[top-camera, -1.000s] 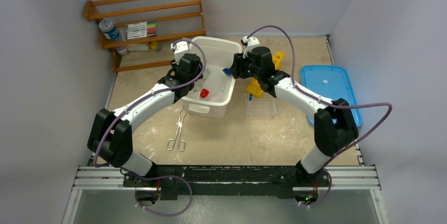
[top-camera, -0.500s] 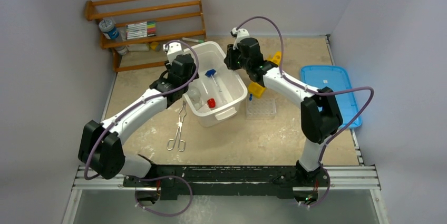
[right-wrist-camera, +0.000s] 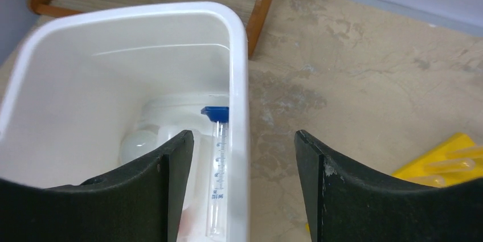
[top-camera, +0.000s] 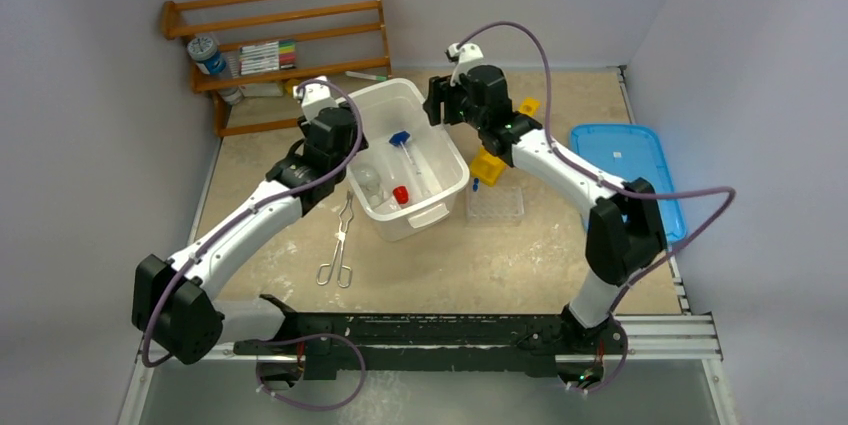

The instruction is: Organize the chemistry lab equipment

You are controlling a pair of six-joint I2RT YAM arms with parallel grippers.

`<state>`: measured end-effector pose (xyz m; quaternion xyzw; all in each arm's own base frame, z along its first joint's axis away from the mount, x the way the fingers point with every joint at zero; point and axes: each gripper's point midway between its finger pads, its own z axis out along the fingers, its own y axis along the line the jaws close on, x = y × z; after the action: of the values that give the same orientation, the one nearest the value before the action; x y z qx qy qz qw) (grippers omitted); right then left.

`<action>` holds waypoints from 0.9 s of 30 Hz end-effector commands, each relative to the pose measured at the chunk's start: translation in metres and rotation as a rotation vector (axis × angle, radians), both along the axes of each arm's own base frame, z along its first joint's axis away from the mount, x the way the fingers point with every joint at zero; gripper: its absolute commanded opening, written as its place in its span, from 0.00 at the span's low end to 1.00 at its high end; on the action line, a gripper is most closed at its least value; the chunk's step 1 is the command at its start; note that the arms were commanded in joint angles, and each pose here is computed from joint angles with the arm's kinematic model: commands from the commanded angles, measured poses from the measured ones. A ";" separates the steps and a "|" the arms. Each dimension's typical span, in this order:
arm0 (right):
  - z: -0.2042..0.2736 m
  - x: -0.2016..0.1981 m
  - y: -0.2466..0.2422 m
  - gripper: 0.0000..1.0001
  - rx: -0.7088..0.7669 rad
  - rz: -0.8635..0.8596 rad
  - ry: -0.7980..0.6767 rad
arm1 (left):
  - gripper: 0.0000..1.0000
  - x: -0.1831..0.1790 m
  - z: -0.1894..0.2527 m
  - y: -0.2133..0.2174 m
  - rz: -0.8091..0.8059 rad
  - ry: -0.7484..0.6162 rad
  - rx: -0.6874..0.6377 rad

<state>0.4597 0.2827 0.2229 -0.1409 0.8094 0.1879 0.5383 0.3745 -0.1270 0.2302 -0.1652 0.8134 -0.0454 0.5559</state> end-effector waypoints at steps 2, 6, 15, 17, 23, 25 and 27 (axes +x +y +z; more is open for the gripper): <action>0.095 -0.024 -0.020 0.68 0.098 -0.012 -0.213 | 0.62 -0.015 0.011 0.025 0.081 -0.033 0.008; 0.098 -0.036 -0.031 0.69 0.094 -0.031 -0.220 | 0.62 -0.038 0.017 0.047 0.152 -0.101 -0.059; 0.078 -0.053 -0.031 0.69 0.089 0.021 -0.196 | 0.63 -0.072 -0.020 0.064 0.183 -0.004 -0.052; 0.077 -0.055 -0.033 0.70 0.088 0.022 -0.199 | 0.64 -0.080 -0.052 0.057 0.149 0.058 -0.077; 0.079 -0.065 -0.043 0.70 0.089 0.001 -0.209 | 0.61 -0.099 -0.124 0.052 0.121 0.100 -0.165; 0.079 -0.067 -0.047 0.70 0.091 -0.009 -0.214 | 0.54 -0.101 -0.135 0.053 0.125 0.120 -0.153; 0.077 -0.069 -0.048 0.70 0.086 -0.006 -0.206 | 0.52 -0.103 -0.150 0.055 0.128 0.160 -0.112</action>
<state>0.3933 0.2417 0.2682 -0.1405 0.7708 0.2028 0.5874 0.2522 -0.0592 0.0693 -0.2290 0.8618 -0.0030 0.4527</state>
